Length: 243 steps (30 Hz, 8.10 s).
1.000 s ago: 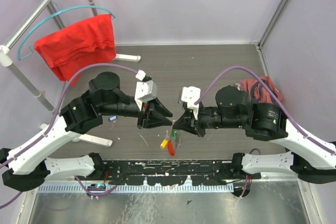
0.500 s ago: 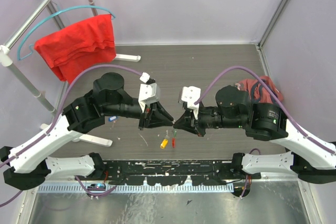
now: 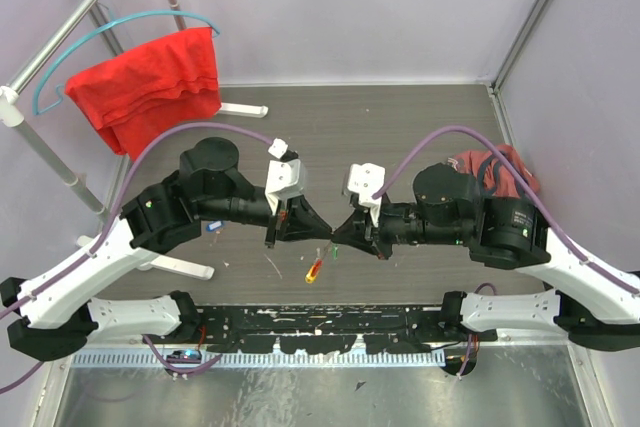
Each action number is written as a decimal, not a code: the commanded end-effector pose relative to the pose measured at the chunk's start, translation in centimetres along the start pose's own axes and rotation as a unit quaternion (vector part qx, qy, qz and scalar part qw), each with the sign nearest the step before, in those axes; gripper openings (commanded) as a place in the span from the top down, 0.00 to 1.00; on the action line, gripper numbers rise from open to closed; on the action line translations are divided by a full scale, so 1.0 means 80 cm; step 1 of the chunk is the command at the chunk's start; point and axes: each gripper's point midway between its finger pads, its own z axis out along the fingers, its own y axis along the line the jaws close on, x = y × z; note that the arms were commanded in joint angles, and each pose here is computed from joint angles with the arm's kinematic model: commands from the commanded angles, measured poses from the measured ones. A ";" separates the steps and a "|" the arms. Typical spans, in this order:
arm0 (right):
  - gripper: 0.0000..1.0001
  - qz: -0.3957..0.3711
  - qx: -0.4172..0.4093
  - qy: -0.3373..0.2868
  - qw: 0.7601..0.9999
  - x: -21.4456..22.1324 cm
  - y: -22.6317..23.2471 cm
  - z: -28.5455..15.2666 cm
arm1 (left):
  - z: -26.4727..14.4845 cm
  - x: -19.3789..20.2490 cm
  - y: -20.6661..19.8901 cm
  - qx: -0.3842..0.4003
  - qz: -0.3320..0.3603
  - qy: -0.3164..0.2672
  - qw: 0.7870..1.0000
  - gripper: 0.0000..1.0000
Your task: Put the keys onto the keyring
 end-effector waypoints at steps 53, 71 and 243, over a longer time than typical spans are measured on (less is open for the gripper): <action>0.85 0.057 0.006 -0.282 0.958 -0.101 -0.001 -0.022 | -0.068 -0.101 -0.008 -0.055 -0.059 -0.341 0.936 1.00; 0.96 0.049 -0.029 -0.270 0.961 -0.104 0.012 0.000 | -0.065 -0.101 -0.010 -0.045 -0.064 -0.347 0.934 1.00; 0.99 0.033 0.206 -0.076 0.975 0.068 -0.214 0.048 | -0.050 0.106 0.181 -0.265 -0.092 -0.123 0.952 0.34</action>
